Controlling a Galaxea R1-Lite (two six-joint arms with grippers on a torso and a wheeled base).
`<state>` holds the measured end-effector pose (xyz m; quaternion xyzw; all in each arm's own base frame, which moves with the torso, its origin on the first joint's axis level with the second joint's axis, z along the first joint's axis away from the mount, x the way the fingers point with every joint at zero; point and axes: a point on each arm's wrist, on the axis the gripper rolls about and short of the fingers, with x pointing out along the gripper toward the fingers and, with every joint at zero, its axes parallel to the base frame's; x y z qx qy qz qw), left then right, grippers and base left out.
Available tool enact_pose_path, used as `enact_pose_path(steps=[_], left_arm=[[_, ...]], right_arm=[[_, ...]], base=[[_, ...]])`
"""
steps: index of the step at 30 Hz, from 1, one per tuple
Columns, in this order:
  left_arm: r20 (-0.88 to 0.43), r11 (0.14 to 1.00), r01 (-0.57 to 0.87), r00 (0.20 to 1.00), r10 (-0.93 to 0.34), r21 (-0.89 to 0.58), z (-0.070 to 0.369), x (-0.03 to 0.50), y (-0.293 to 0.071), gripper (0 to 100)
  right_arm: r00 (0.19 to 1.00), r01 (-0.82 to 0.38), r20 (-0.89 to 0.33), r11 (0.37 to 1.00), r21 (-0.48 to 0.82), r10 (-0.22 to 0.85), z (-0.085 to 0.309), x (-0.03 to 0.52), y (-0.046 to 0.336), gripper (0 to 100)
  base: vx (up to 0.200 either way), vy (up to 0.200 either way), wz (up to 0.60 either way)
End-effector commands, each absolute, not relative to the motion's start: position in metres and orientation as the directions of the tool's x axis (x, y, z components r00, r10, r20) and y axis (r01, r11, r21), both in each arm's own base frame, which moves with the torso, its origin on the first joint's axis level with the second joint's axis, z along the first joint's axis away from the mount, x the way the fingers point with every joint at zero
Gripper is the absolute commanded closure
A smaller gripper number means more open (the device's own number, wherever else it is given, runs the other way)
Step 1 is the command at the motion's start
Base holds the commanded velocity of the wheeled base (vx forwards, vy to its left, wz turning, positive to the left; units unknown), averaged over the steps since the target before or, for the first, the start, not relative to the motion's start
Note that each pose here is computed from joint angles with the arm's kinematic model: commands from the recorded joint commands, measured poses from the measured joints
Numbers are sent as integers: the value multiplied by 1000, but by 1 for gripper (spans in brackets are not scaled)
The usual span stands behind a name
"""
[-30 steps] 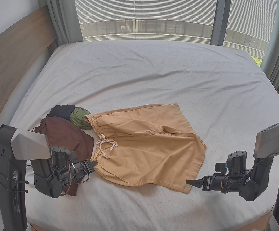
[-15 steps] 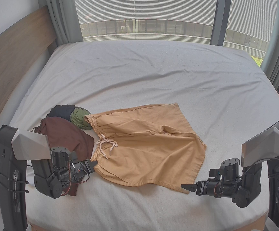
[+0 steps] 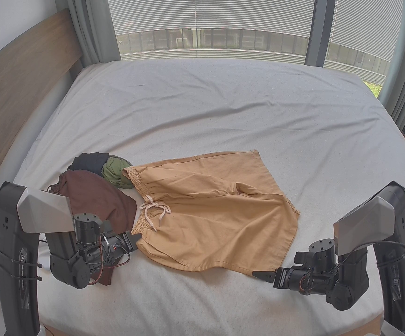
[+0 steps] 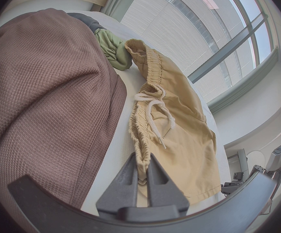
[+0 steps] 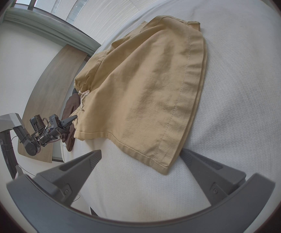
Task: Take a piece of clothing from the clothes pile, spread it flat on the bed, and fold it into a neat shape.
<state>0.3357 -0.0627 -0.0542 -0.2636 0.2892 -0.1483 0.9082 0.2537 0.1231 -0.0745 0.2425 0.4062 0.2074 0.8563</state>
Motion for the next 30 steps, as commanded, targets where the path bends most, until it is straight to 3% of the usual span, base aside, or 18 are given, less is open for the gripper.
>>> enact_pose_path(steps=[1, 6, 7, 30], left_arm=[[-449, 817, 115, 788, -422, -565, -55, 335, -63, 100], [-449, 817, 117, 787, -423, -565, -55, 335, -63, 100], [-449, 817, 117, 787, -423, -565, -55, 335, -63, 100], [-467, 819, 117, 772, -431, -562, -55, 326, -65, 100]], right_arm=[[577, -162, -598, 795, 584, 557, -77, 253, 126, 0], [578, -163, -596, 794, 585, 557, -76, 254, 126, 0], [579, -163, -596, 795, 584, 556, -76, 254, 126, 100], [595, -131, -620, 822, 554, 512, -67, 245, 110, 100]], base=[[0, 0, 0], [0, 0, 0], [0, 0, 0], [0, 0, 0]])
